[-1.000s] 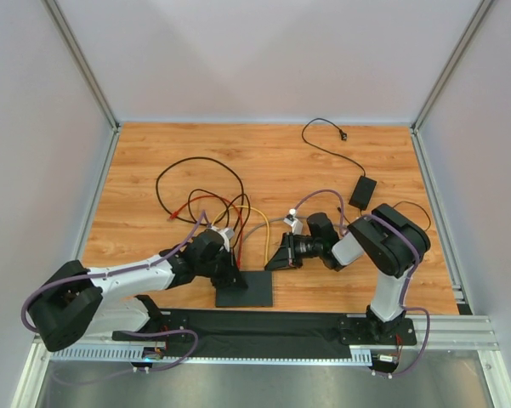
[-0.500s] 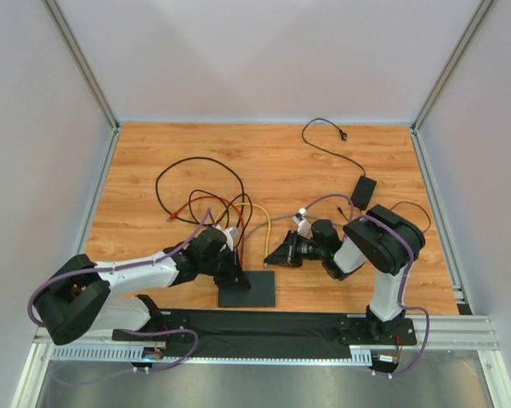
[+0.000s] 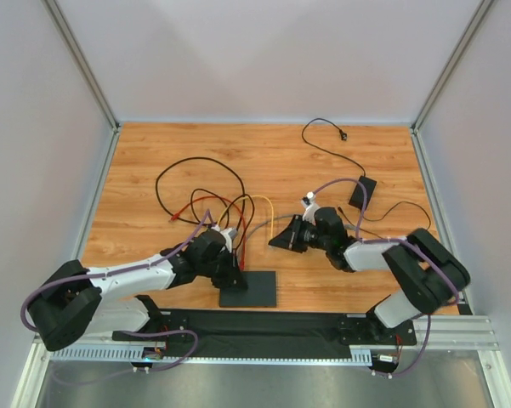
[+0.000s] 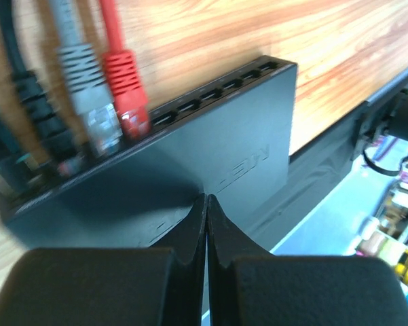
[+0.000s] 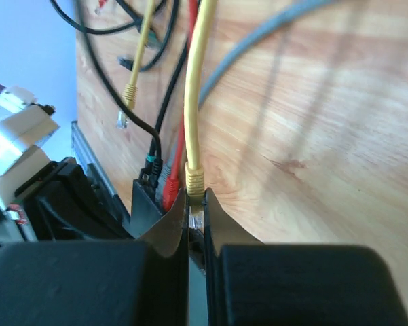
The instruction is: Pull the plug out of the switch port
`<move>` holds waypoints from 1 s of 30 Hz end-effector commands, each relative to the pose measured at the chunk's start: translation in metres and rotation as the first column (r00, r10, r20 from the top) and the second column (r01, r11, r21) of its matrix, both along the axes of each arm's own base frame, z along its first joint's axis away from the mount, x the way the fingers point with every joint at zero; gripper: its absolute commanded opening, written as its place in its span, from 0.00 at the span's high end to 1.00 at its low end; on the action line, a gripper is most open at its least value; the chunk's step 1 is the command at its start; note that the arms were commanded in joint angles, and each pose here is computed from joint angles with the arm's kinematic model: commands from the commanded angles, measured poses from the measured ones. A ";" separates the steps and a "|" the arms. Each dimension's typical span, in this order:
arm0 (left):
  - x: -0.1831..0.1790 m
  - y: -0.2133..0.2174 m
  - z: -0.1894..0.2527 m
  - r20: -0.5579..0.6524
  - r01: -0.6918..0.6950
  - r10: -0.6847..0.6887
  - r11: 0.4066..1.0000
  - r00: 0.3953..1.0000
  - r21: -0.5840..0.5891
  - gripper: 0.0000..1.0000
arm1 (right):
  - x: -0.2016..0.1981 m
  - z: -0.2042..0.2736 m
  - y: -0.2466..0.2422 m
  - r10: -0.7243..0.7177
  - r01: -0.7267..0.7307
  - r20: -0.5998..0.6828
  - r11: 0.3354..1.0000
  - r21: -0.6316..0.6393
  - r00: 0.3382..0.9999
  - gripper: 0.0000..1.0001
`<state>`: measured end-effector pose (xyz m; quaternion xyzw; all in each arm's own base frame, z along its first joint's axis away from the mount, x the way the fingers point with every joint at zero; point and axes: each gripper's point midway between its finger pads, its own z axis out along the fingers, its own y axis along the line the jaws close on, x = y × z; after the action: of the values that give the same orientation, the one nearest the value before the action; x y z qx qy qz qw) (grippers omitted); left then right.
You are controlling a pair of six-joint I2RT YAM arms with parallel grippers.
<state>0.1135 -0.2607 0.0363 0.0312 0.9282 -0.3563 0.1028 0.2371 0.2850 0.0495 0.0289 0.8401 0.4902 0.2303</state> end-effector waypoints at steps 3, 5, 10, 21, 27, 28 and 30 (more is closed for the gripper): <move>0.002 0.029 -0.007 0.055 -0.027 0.019 0.990 0.998 0.137 1.00 | 0.018 0.042 -0.030 -0.075 0.102 0.135 0.974 -0.203 0.988 1.00; 0.005 0.027 0.000 0.071 -0.027 0.018 0.991 0.997 0.132 1.00 | 0.026 0.054 -0.042 -0.126 0.168 0.173 0.953 -0.252 0.977 1.00; 0.008 0.025 0.009 0.093 -0.028 0.016 0.992 0.995 0.122 1.00 | 0.041 0.098 -0.070 -0.263 0.331 0.248 0.896 -0.296 0.932 1.00; 0.008 0.025 0.015 0.111 -0.035 0.025 0.995 0.994 0.089 1.00 | 0.081 0.186 -0.069 -0.261 0.412 0.471 0.875 -0.254 0.843 1.00; 0.011 0.023 0.027 0.140 -0.032 0.021 0.997 0.990 0.076 1.00 | 0.094 0.245 -0.077 -0.219 0.456 0.616 0.852 -0.258 0.757 1.00; 0.012 0.023 0.029 0.143 -0.032 0.021 0.997 0.990 0.076 1.00 | 0.096 0.248 -0.079 -0.217 0.465 0.626 0.845 -0.264 0.749 1.00; 0.013 0.023 0.031 0.151 -0.032 0.021 0.997 0.988 0.073 0.99 | 0.101 0.252 -0.081 -0.222 0.479 0.626 0.832 -0.278 0.748 1.00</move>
<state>0.1185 -0.2323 0.0500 0.0383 0.9383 -0.3074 0.1540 0.3297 0.2158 0.2845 0.0048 0.8008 0.2687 0.5352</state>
